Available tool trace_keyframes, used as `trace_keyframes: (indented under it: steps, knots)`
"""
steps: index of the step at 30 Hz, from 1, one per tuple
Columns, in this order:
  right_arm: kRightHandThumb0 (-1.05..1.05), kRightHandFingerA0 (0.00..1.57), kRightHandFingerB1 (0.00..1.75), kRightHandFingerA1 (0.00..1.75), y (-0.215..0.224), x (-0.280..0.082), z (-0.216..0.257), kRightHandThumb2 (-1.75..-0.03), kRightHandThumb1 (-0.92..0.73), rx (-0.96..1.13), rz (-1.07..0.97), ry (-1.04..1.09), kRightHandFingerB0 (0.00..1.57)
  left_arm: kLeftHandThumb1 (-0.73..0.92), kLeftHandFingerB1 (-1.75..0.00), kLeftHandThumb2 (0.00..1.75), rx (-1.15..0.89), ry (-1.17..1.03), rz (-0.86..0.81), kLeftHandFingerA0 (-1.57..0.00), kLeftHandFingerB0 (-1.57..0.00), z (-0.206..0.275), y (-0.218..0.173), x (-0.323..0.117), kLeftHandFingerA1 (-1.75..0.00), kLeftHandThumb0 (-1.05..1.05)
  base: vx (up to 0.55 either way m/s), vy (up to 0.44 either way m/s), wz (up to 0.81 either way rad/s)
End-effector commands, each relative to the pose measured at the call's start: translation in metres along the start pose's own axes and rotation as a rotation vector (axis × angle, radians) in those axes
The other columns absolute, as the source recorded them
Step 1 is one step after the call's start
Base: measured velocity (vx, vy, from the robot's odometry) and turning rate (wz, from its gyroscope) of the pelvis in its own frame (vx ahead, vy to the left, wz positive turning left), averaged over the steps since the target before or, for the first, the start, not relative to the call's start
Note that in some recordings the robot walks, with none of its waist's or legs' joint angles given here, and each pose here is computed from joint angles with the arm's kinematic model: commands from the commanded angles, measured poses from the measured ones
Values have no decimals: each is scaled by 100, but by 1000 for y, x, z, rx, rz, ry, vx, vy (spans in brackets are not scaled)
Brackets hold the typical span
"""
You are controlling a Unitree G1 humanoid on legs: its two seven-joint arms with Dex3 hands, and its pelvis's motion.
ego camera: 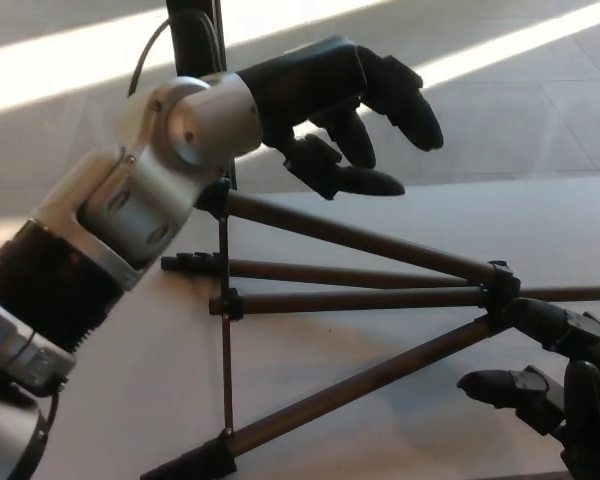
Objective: Use both hands of the robot to pick up the tripod lying in the middle of the desk and make it stand upright on the desk
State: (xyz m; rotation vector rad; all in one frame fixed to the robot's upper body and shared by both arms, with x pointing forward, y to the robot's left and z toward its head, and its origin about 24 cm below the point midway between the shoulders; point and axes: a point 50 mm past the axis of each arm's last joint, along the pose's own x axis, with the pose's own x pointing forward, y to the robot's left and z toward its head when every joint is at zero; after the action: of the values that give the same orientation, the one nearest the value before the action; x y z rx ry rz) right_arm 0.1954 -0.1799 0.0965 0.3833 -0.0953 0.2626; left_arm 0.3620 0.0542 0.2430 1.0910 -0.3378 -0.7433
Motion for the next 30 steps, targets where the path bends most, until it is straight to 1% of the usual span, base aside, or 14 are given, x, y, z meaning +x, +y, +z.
trace_keyframes:
  steps: [1, 9, 10, 11, 14, 16, 17, 22, 23, 24, 26, 28, 29, 30]
  knots:
    - [-75, 69, 52, 83, 3, -1, 2, -63, -77, 79, -35, 28, 60, 67, -49, 60, 372, 152, -111, -58, -45, -5, -18, 12, -82, -69, 0, 0, 0]
    - [-75, 69, 53, 83, 2, -1, 6, -63, -76, 85, -46, 20, 59, 72, -37, 63, 702, 308, -228, -14, -22, -17, -27, 11, -46, -84, 0, 0, 0]
    - [-75, 69, 53, 83, 2, -1, 6, -63, -76, 82, -46, 21, 58, 33, -50, 99, 731, 335, -242, -4, 0, -19, -29, 12, -54, -40, 0, 0, 0]
    - [-75, 70, 53, 83, 2, 0, 6, -63, -76, 79, -46, 21, 59, 76, -30, 65, 764, 361, -261, -5, -13, -20, -30, 13, -38, -88, 0, 0, 0]
    - [-75, 69, 53, 84, 3, 0, 6, -63, -76, 86, -42, 19, 59, 59, -35, 103, 814, 394, -279, -4, -12, -23, -36, 15, -28, -90, 0, 0, 0]
    - [-75, 72, 52, 82, 4, 1, 6, -63, -75, 83, -42, 21, 62, 75, -33, 64, 887, 422, -289, 0, -11, -24, -44, 16, -24, -94, 0, 0, 0]
    - [-75, 71, 52, 82, 5, 1, 6, -62, -75, 86, -39, 21, 61, 62, -31, 104, 906, 435, -294, 0, -3, -24, -47, 16, -12, -100, 0, 0, 0]
    - [-74, 72, 52, 83, 6, 2, 6, -62, -74, 81, -29, 20, 63, 58, -15, 91, 936, 461, -261, 0, -5, -29, -52, 16, 0, -99, 0, 0, 0]
    - [-71, 77, 64, 86, 6, 2, 5, -105, -61, 81, -30, 20, 57, 74, -32, 63, 937, 458, -247, 0, -1, -29, -53, 16, 0, -92, 0, 0, 0]
    - [-74, 74, 52, 82, 7, 3, 5, -62, -74, 80, -31, 21, 65, 56, -17, 86, 939, 458, -235, 0, -5, -30, -53, 16, 0, -94, 0, 0, 0]
    - [-72, 78, 64, 85, 8, 3, 4, -104, -61, 88, -38, 21, 60, 67, -24, 78, 954, 457, -223, 0, -3, -31, -57, 16, 0, -83, 0, 0, 0]
    - [-73, 75, 51, 82, 9, 3, 4, -62, -73, 88, -35, 24, 67, 61, -25, 102, 982, 457, -218, 0, -4, -32, -60, 15, -25, -93, 0, 0, 0]
    - [-71, 78, 64, 85, 9, 3, 4, -104, -61, 88, -33, 25, 61, 35, -51, 100, 1014, 454, -214, -2, 0, -34, -63, 15, -52, -40, 0, 0, 0]
    - [-73, 75, 51, 81, 9, 3, 4, -62, -73, 84, -34, 27, 68, 75, -34, 63, 1039, 443, -197, -68, -17, -35, -66, 15, -88, -76, 0, 0, 0]
